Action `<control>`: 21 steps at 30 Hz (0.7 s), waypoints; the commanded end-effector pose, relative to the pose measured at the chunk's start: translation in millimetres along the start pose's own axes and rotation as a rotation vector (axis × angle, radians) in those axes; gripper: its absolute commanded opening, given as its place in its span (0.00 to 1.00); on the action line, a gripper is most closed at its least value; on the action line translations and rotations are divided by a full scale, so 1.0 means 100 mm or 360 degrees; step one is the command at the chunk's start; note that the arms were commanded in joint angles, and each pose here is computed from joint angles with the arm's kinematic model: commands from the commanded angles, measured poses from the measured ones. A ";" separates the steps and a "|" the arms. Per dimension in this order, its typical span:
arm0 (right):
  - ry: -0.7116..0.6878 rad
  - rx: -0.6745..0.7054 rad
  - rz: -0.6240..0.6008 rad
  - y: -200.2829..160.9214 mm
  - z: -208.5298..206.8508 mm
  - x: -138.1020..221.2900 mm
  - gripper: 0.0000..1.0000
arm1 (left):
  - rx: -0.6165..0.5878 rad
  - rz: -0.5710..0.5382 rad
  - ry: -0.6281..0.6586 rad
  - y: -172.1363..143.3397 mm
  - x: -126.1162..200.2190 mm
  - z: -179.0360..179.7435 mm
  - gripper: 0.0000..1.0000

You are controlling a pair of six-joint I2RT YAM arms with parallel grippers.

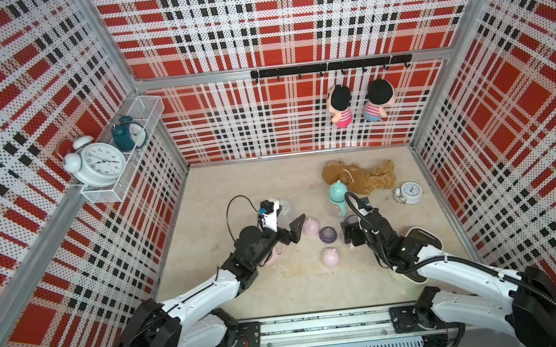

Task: Assemble the baby bottles
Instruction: Place the baby bottle at the center of the board, then pick up the lid from the center of the board.

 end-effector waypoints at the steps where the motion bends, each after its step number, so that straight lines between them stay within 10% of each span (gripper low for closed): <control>1: 0.0030 0.0029 -0.0034 0.20 -0.01 0.17 0.95 | -0.0015 -0.0057 -0.0026 0.12 -0.02 -0.03 0.98; 21: 0.0625 0.0467 0.0398 0.23 0.78 0.58 0.91 | -0.0013 -0.0073 0.0071 0.23 0.10 0.14 0.98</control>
Point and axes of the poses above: each gripper's point midway between its finger pads, its own x axis back along the fingers, its own z axis along the line the jaws close on, y = z × x, the point moved 8 cm from there along x, back along the fingers, and after that the axes turned 6 degrees about x, right-handed, at the moved point
